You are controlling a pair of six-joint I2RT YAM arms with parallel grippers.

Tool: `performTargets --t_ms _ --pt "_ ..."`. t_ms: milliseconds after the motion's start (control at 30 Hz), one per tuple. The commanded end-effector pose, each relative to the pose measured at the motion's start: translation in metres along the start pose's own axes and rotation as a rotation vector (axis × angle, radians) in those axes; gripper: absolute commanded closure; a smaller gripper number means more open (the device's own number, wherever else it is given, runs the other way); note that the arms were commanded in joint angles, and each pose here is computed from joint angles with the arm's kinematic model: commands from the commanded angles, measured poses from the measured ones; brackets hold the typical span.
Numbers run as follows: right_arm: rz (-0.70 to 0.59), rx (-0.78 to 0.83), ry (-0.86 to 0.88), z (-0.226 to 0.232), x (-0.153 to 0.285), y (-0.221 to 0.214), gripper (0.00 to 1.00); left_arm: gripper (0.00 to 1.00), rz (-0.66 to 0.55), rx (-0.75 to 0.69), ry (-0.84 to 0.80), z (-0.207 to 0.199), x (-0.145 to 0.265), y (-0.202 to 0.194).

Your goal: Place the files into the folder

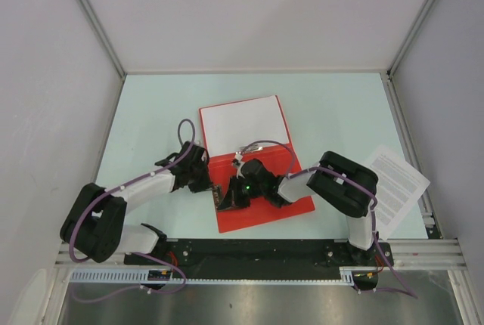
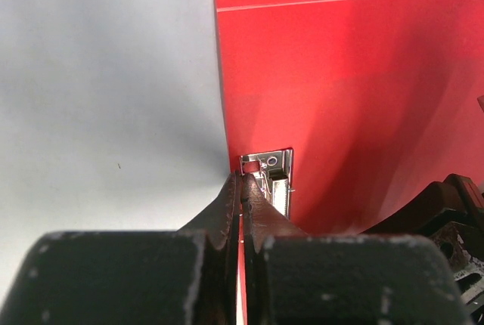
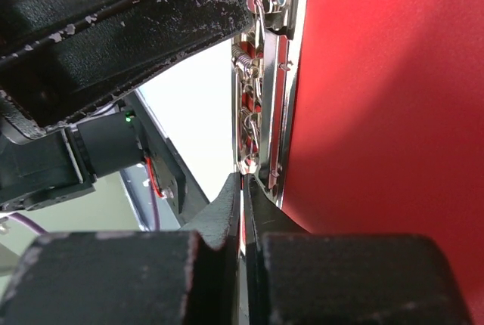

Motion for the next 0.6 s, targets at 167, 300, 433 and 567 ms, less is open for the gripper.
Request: performTargets --t_ms 167,300,433,567 --pt "0.146 0.191 -0.515 -0.072 0.014 -0.025 1.0 1.0 0.058 -0.092 0.102 0.022 -0.002 -0.016" --pt "0.219 0.226 -0.735 -0.11 0.03 -0.039 1.0 1.0 0.073 -0.139 0.107 0.019 -0.003 -0.014" --pt "0.26 0.229 -0.863 -0.137 0.042 -0.047 1.0 1.0 0.082 -0.172 0.107 0.018 -0.004 -0.013" --pt "0.287 0.257 -0.964 -0.156 0.056 -0.051 1.0 1.0 0.08 -0.197 0.117 0.018 -0.003 -0.01"
Point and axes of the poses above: each gripper's point midway between its finger pads, its own x axis back along the fingers, its own z axis along the line the jaws close on, y = z × x, the point moved 1 cm from there along x, back along the fingers, and after that the axes turned 14 degrees about x, right-handed, at the moved point
